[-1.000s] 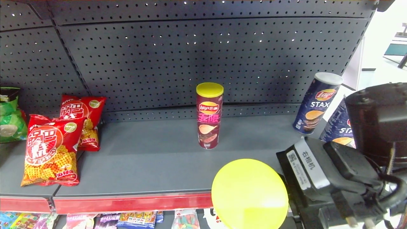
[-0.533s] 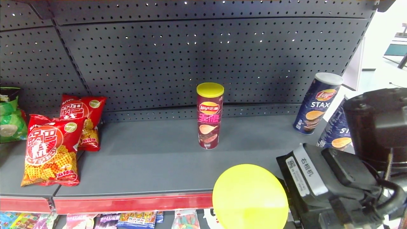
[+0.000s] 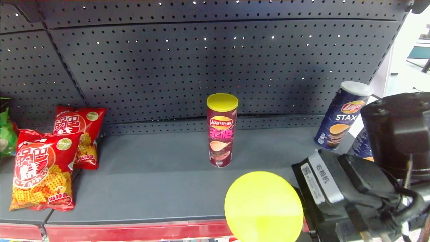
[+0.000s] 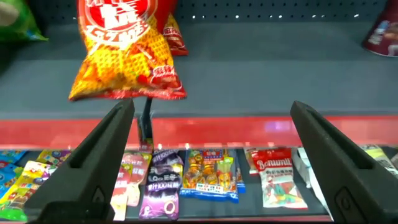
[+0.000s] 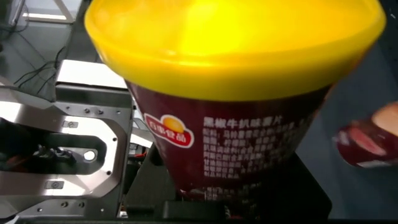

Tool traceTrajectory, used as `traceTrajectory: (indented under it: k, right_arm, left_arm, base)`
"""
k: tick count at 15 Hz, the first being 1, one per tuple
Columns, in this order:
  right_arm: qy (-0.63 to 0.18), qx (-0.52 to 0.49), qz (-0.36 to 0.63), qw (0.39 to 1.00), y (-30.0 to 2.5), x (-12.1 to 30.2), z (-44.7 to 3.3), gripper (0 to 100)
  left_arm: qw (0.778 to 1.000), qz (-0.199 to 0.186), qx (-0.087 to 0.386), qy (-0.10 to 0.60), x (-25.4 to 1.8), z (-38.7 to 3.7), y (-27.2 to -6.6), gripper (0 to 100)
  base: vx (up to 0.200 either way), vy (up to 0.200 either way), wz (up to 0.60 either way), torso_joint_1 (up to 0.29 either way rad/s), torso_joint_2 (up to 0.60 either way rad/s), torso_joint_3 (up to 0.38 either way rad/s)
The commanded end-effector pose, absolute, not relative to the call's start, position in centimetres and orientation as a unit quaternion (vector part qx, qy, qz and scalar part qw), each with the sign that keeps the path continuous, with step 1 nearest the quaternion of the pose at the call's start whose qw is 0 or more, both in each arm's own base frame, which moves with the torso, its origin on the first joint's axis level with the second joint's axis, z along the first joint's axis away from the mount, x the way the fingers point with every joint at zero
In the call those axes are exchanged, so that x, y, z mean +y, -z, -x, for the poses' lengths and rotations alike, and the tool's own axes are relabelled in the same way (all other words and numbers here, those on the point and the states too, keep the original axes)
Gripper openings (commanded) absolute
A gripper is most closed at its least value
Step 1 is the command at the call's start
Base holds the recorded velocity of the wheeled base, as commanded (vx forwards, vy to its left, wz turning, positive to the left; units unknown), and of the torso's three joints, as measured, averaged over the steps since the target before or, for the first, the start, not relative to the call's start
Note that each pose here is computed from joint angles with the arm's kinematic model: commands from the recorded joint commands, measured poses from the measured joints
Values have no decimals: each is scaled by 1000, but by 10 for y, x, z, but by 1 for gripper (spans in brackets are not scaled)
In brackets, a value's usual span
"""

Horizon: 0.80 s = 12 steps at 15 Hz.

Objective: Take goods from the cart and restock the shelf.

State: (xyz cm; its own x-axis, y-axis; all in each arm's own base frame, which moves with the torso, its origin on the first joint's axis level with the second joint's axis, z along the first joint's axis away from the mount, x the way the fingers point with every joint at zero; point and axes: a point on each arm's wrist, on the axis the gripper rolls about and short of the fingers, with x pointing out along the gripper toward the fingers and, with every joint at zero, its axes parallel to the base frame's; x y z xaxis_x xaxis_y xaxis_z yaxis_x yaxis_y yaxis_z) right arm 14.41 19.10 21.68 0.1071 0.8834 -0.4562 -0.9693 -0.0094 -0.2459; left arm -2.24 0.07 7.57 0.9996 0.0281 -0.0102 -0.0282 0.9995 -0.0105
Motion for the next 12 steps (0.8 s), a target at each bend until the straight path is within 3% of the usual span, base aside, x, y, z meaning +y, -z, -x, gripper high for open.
traceTrajectory:
  k: [1,12]
  right_arm:
    - [-665,86,256,697,-216,193,-145,0]
    - [-664,74,254,700,-219,194,-145,0]
  left_arm:
    - [1000,6,5,-14,1,22,-76,100]
    - [1000,6,5,-14,1,22,-76,100]
  base:
    - [0,0,0,0,0,0]
    - [0,0,0,0,0,0]
